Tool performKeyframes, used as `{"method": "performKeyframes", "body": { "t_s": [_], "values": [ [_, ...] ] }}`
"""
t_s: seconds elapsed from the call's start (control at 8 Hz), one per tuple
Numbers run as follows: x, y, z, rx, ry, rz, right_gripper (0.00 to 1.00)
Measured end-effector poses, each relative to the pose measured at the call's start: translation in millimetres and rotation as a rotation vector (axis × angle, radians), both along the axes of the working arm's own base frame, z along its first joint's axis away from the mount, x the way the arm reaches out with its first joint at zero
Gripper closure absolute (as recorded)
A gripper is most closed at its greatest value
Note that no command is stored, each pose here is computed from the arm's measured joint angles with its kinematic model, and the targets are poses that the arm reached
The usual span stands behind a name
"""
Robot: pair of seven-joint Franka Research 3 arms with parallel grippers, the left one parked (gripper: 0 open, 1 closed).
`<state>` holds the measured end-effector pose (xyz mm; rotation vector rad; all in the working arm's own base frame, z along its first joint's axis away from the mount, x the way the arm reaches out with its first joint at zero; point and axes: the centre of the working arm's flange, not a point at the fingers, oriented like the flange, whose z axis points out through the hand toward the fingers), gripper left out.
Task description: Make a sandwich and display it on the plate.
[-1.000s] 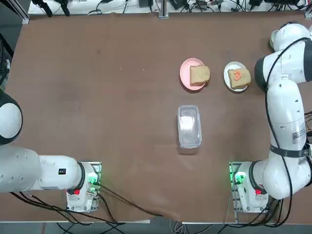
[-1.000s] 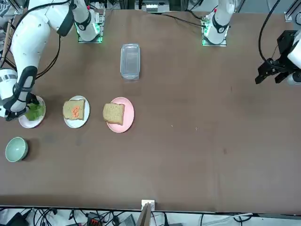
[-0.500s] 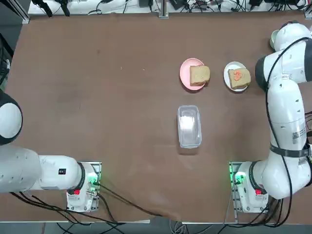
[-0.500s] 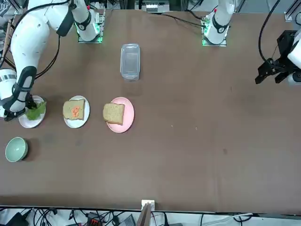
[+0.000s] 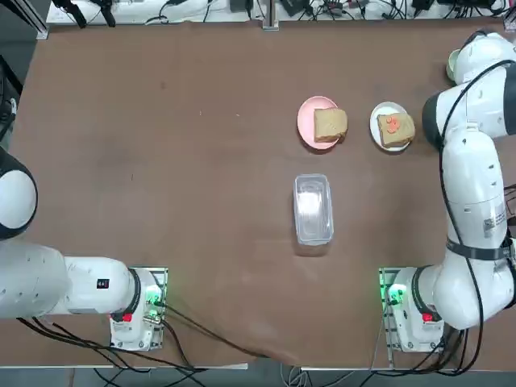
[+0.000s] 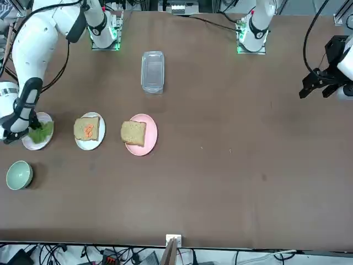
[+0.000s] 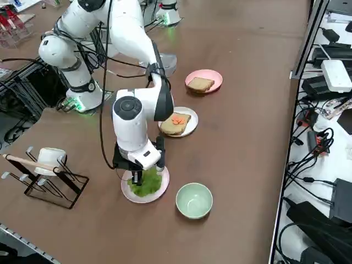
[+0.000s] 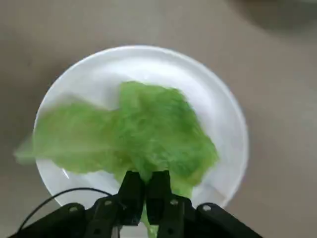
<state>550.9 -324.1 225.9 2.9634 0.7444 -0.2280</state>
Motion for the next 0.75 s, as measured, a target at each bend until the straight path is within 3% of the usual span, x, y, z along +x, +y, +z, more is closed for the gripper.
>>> {"method": "performKeyframes", "body": {
  "t_s": [0.38, 0.75],
  "values": [
    [18, 5, 77, -0.014, -0.038, 0.011, 0.95],
    [36, 62, 137, 0.005, -0.048, -0.070, 0.95]
  ]
}}
